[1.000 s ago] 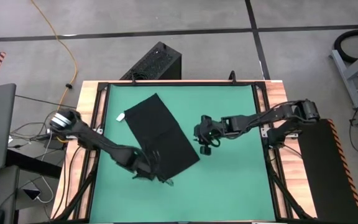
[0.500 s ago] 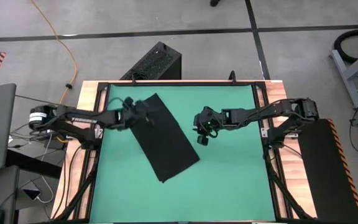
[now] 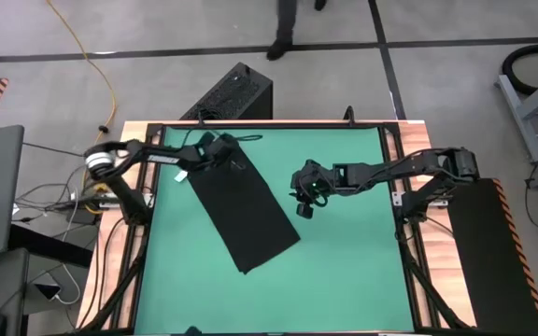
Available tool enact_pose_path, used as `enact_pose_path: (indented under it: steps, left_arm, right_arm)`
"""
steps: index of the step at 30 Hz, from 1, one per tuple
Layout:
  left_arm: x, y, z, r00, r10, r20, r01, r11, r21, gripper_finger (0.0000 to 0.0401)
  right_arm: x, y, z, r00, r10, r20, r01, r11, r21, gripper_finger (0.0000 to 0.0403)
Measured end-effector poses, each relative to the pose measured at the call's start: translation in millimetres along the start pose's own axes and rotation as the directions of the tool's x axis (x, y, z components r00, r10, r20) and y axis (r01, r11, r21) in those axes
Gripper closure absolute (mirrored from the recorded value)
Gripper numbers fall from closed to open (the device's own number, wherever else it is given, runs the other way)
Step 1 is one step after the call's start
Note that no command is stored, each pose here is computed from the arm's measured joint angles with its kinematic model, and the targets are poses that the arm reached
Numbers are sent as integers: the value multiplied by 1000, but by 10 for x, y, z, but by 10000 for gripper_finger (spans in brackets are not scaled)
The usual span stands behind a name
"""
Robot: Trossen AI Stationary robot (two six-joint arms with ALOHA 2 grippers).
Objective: Roll towel into tight, uniform cylinder
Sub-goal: Roll the towel
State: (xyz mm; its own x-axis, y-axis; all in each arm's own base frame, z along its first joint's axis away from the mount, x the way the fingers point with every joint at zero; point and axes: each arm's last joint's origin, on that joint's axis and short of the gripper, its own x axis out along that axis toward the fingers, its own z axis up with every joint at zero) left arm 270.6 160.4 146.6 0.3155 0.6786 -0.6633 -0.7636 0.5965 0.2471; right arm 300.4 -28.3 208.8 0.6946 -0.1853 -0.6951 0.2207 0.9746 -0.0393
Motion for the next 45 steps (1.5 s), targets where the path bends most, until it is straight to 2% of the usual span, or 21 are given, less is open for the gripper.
enact_pose_path:
  steps: [11,16,21,27,30,32,36,38,40,42,45]
  left_arm:
    - [521,-46,89,973,-54,-224,46,998,-41,401]
    - [537,-183,251,964,-190,-186,193,981,-2,401]
    - [450,-367,465,908,-402,-122,409,912,42,401]
    - [268,-647,591,870,-493,3,483,853,199,401]
    - [72,-729,649,853,-521,29,496,826,268,401]
    - [-130,-767,646,844,-536,4,509,804,306,401]
    - [-719,-883,528,806,-591,-39,544,714,441,401]
    - [-1044,-938,405,772,-635,-33,563,658,499,401]
    - [-1355,-987,237,740,-672,-22,580,621,527,401]
    - [-1652,-1021,54,723,-691,3,585,614,530,401]
    - [-2004,-1045,-246,717,-692,85,581,660,477,401]
  right_arm:
    - [-22,158,-13,999,38,2,-38,999,-37,276]
    - [-34,226,-20,998,55,1,-55,997,-52,276]
    - [-41,266,-25,998,64,2,-64,996,-60,276]
    - [-41,266,-25,998,64,2,-64,996,-60,276]
    - [-46,292,-31,997,72,-2,-72,995,-70,276]
    - [-55,344,-57,992,123,-27,-125,986,-112,276]
    - [-105,536,-163,972,205,-113,-228,939,-257,276]
    - [-136,642,-200,965,228,-131,-259,909,-327,276]
    - [-168,752,-208,959,256,-118,-282,880,-383,276]
    - [-178,855,-207,954,284,-93,-296,849,-438,276]
    - [-186,953,-206,953,296,-61,-288,829,-480,276]
